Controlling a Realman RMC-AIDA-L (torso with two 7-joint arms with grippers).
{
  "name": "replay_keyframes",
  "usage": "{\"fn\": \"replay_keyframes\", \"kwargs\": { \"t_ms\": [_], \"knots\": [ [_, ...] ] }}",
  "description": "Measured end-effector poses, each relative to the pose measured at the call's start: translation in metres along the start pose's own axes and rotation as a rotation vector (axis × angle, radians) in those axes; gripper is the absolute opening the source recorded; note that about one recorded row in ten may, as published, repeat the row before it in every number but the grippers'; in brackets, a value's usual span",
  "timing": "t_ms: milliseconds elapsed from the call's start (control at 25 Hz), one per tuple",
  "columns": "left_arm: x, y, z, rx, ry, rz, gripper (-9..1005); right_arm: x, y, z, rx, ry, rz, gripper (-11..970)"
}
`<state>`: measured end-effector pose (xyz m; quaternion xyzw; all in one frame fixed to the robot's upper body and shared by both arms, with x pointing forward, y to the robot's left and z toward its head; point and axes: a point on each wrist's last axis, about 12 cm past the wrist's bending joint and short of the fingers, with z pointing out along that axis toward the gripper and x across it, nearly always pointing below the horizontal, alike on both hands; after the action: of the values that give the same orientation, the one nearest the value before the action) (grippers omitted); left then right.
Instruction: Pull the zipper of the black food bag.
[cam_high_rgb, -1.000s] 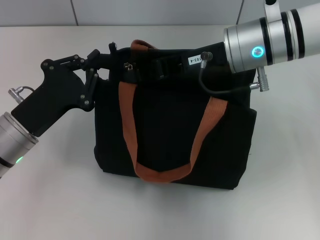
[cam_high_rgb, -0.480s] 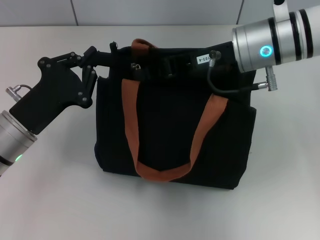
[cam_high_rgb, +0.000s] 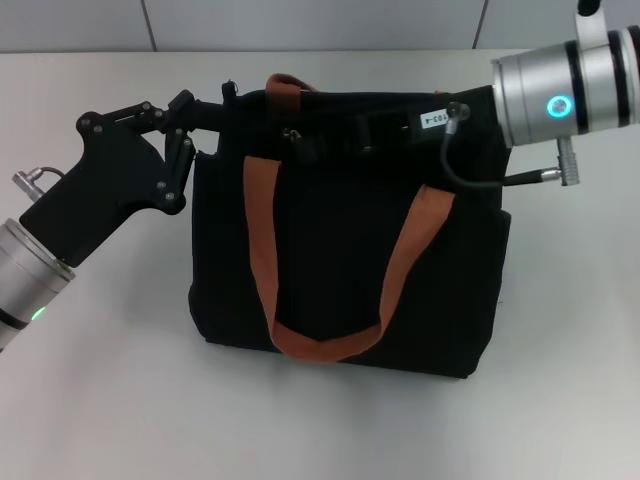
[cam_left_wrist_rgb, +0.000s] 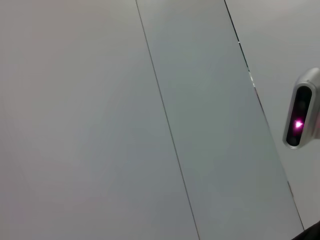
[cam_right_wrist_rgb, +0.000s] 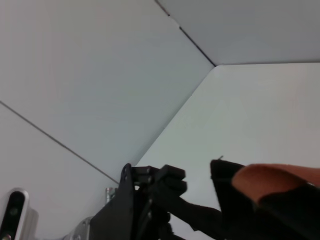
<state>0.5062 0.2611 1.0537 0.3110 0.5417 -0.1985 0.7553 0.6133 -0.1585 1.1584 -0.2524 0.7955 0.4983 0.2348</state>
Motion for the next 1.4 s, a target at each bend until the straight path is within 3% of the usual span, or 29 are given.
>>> {"fn": "replay_keyframes", "kwargs": {
  "t_ms": [1400],
  "knots": [
    [0.000, 0.004, 0.000, -0.033, 0.001, 0.001, 55, 0.036, -0.020, -0.050, -0.025, -0.105, 0.142, 0]
  ]
}}
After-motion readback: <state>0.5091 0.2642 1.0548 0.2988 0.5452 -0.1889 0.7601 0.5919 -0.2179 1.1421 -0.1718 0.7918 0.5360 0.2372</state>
